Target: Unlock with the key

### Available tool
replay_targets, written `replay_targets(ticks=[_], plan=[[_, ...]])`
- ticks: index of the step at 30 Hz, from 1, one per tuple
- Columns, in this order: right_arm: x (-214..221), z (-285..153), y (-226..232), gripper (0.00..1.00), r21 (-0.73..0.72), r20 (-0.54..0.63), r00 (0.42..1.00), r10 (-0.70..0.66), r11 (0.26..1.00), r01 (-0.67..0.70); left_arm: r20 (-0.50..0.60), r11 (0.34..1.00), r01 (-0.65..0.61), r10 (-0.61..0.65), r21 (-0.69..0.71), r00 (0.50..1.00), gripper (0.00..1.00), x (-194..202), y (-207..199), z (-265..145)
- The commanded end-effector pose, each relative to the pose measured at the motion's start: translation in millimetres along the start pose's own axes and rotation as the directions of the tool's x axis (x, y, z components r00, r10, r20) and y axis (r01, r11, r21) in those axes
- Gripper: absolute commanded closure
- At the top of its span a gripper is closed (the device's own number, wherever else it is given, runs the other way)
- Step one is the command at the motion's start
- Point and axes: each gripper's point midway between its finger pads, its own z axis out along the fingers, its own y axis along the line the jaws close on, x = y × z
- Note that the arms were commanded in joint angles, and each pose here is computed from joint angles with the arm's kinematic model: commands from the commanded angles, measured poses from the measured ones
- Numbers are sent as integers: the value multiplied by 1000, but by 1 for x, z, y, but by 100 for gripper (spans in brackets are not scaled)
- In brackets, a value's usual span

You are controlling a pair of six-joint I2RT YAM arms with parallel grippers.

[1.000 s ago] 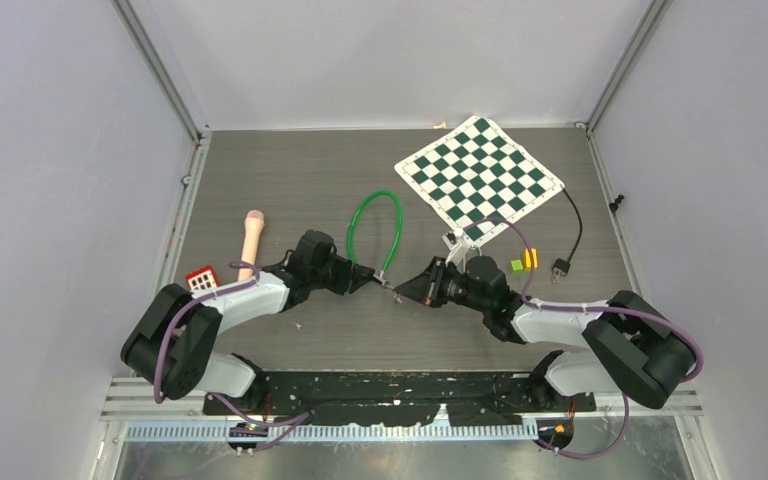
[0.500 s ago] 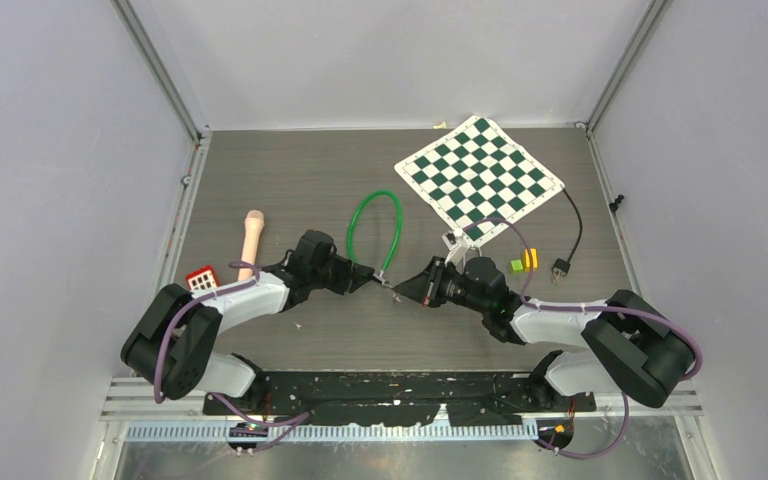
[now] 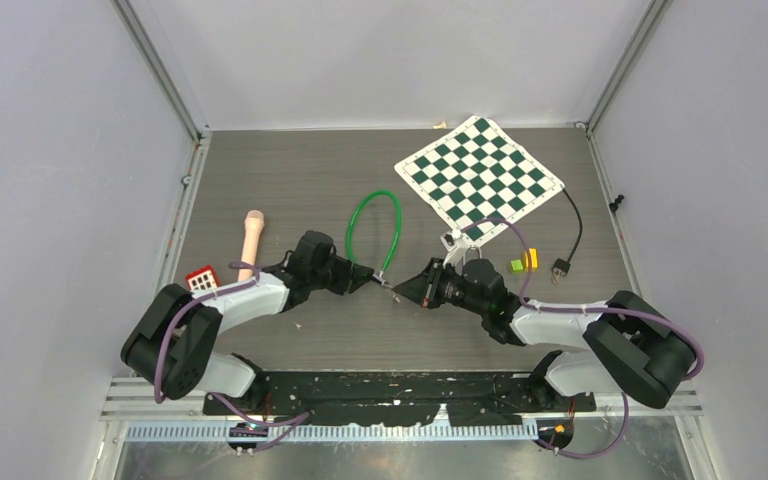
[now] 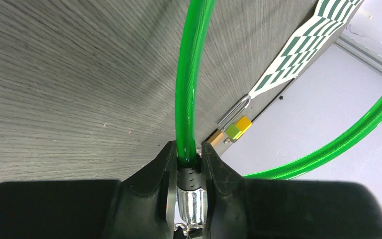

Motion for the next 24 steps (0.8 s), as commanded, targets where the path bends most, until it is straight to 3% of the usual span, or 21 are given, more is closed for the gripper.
replay_targets(ticks=[1, 6, 24], plan=[[-23, 3, 11, 95, 10, 102, 986, -131, 991, 130, -39, 997, -10, 13, 83, 999, 100, 11, -23, -8], [-23, 2, 10, 95, 43, 116, 972, -203, 979, 200, -39, 997, -9, 12, 80, 999, 100, 11, -23, -8], [-19, 8, 16, 95, 16, 151, 953, -262, 965, 263, -43, 997, -7, 11, 79, 999, 100, 13, -23, -7]])
